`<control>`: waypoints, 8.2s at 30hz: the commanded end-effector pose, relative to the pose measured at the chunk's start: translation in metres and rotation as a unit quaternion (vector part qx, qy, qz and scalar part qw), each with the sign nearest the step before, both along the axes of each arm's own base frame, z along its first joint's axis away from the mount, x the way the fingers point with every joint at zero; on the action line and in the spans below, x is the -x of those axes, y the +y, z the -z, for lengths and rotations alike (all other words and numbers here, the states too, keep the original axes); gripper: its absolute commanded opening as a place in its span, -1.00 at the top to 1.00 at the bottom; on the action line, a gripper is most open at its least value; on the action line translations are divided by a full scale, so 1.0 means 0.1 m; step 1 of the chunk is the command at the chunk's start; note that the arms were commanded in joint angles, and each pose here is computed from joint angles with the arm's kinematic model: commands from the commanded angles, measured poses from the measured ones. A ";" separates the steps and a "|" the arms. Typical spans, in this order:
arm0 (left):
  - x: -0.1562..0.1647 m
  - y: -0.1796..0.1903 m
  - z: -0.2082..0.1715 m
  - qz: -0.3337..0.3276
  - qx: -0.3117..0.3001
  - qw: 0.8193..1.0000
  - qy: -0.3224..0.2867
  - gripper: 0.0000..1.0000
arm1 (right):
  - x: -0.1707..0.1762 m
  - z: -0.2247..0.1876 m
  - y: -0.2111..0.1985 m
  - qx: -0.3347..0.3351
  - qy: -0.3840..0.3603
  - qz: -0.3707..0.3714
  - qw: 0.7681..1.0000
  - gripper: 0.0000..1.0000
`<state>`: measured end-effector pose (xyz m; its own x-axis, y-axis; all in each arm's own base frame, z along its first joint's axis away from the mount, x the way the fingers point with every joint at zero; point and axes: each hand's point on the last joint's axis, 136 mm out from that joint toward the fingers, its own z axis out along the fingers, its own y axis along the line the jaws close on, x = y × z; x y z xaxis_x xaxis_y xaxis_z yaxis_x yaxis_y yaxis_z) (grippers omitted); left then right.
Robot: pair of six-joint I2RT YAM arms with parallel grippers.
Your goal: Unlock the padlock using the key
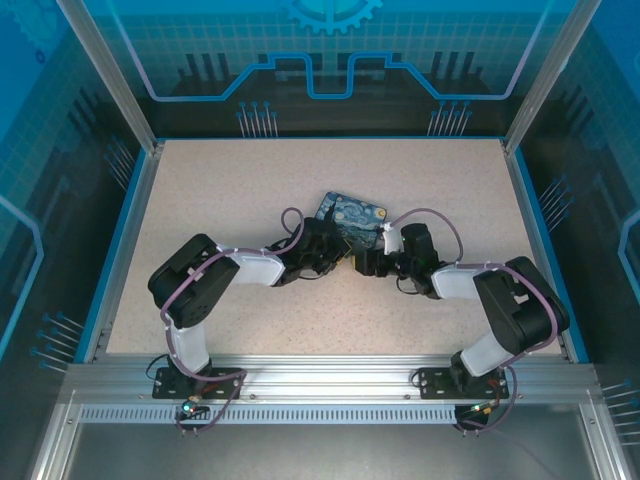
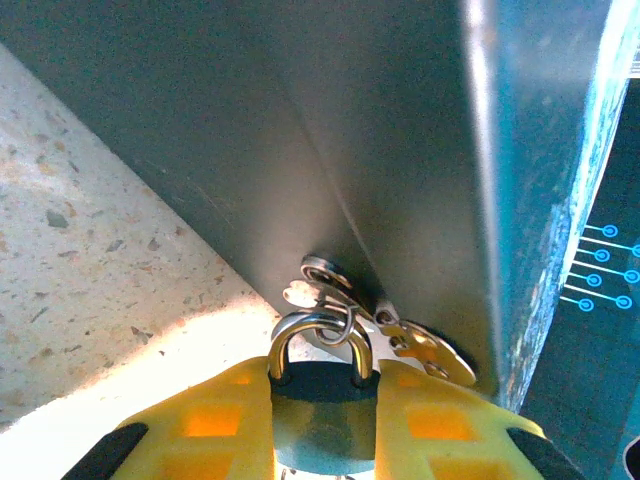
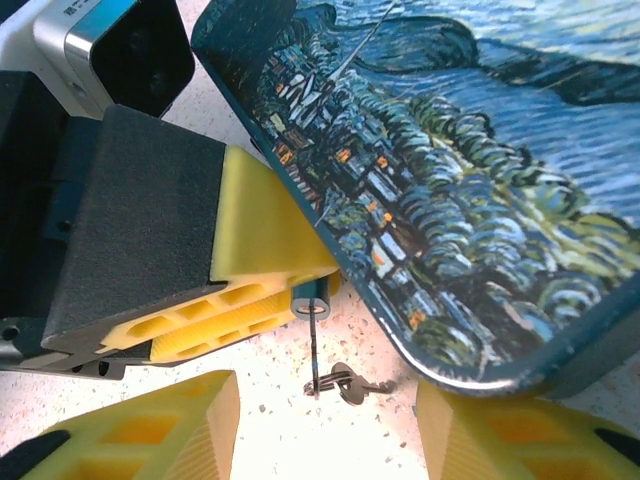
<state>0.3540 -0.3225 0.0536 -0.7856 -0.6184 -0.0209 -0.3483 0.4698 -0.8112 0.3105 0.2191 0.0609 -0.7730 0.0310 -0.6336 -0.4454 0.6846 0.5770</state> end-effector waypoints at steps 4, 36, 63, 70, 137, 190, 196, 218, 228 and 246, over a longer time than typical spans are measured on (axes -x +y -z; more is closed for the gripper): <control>-0.06 -0.08 -0.24 0.005 0.027 0.999 -0.019 0.96 | 0.02 0.05 0.16 -0.012 0.006 -0.023 1.000 0.07; -0.07 -0.08 -0.22 0.005 0.028 0.999 -0.018 0.96 | -0.04 -0.03 0.23 -0.013 -0.007 -0.025 1.000 1.00; -0.07 -0.11 -0.18 0.007 0.033 0.999 -0.008 0.96 | -0.11 -0.41 0.38 -0.014 -0.127 -0.052 0.991 0.68; -0.11 -0.06 -0.21 0.000 0.031 0.999 -0.014 0.96 | 0.15 -0.30 0.11 0.001 -0.103 -0.029 0.994 0.04; -0.11 -0.08 -0.28 -0.002 0.041 0.999 -0.020 0.97 | -0.05 0.03 0.15 -0.023 -0.006 0.006 1.000 0.35; -0.14 0.19 -0.48 0.057 0.012 0.998 0.027 1.00 | 0.03 -0.52 -0.13 0.211 -0.209 -0.043 0.954 0.02; -0.15 0.28 -0.69 0.088 0.007 0.995 0.038 1.00 | 0.08 -0.90 -0.07 0.304 -0.321 -0.032 0.896 -0.18; -0.25 0.17 -0.84 0.122 0.028 0.991 0.038 1.00 | 0.00 -1.14 0.41 0.560 -0.492 -0.120 0.655 -0.22; -0.24 0.17 -0.84 0.121 0.032 0.992 0.036 1.00 | -0.15 -1.04 0.45 0.575 -0.486 -0.138 0.643 -0.08; -0.19 0.21 -0.81 0.117 0.029 0.992 0.042 1.00 | -0.43 -0.84 0.52 0.586 -0.476 -0.144 0.640 0.39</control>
<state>0.3764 -0.2989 0.1271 -0.8941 -0.4412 0.0765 -0.3221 0.5151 -0.7943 0.3414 0.2633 0.1349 0.1006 -0.9620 -0.2539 -0.4414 0.1855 -0.8779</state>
